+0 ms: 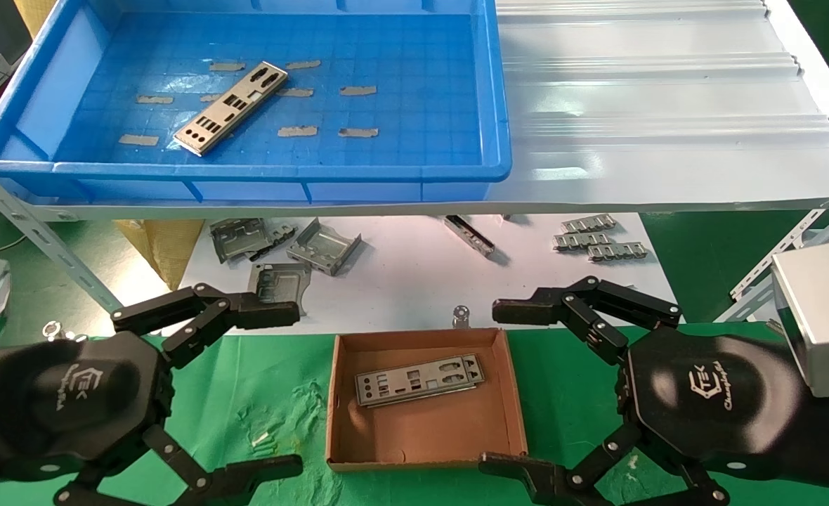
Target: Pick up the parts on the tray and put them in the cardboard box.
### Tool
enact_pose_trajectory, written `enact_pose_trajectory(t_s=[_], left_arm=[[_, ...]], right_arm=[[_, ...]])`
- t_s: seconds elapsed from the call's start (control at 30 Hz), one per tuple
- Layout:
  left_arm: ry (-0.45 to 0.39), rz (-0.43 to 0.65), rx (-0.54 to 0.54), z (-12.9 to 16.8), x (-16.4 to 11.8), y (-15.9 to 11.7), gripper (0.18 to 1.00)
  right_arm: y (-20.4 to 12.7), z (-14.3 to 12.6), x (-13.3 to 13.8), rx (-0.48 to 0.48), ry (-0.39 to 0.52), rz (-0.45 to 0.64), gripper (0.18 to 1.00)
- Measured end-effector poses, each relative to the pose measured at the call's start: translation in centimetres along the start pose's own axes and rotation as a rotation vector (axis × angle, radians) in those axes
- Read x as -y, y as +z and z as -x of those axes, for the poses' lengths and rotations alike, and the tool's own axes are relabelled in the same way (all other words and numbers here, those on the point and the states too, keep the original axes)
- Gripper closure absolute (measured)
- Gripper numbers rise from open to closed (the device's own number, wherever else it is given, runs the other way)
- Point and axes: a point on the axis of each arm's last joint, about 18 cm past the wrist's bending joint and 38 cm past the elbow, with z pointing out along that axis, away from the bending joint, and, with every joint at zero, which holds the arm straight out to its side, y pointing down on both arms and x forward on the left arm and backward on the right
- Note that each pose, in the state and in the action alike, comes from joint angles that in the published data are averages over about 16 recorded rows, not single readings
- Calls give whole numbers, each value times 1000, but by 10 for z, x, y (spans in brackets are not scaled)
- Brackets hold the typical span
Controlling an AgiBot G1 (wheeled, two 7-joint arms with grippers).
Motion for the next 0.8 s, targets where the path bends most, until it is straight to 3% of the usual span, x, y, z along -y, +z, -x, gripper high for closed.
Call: enact_pose_trajectory(t_s=[0.8], left_arm=[[0, 0, 0, 0, 0, 0, 184]], right_arm=[[0, 0, 0, 0, 0, 0, 178]])
